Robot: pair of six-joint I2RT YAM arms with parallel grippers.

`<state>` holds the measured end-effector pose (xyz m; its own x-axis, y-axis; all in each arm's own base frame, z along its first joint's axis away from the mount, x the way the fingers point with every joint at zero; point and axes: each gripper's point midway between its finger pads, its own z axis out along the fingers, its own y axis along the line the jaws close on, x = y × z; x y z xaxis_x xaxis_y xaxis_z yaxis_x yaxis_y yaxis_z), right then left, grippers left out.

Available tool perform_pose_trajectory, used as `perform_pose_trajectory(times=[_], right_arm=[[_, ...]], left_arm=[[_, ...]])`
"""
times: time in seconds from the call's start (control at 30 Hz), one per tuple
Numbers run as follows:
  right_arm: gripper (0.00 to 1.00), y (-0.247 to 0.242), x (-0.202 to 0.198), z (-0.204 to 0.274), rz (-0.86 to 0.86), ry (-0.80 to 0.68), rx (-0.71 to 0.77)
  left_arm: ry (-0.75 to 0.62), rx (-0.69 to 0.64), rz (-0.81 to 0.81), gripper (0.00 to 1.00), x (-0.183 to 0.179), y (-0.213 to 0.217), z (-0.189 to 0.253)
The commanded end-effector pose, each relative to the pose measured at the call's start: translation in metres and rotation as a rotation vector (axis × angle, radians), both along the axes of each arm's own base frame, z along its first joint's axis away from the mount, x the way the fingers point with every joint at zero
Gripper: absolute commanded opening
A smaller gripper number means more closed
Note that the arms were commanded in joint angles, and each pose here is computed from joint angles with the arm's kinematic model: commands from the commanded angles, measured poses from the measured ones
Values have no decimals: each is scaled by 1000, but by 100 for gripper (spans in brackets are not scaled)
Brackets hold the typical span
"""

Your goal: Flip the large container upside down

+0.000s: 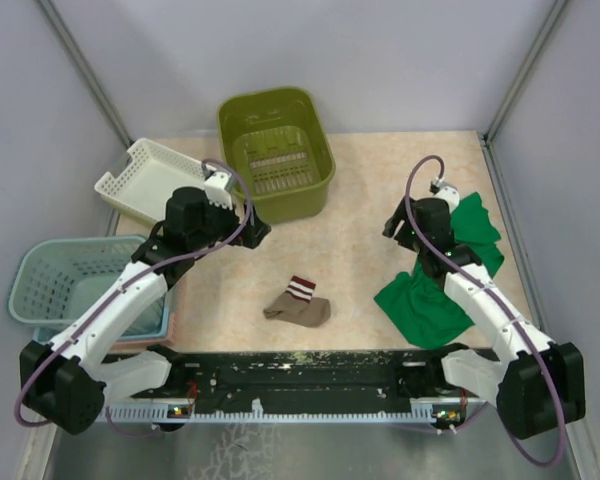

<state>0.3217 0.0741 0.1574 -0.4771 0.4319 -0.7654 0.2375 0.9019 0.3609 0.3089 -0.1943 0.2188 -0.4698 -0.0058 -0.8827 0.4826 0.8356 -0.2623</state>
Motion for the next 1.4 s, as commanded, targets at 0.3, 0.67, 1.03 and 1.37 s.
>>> perform_pose_trajectory(times=[0.3,0.67,1.03,1.37], right_arm=[[68,106,91,92,251,-142,-19],[67,153,188,70,214,4,-73],[65,74,175,21,45,127,-199],[66,47,120,93,133,-32,-170]], left_arm=[[-18,-18,-84,100,-36,-48,18],[-64,-25,-7,100,-39,-29,37],[-66,-3,4,100,-36,-27,41],[-105,-25,149,100,-20,-4,65]])
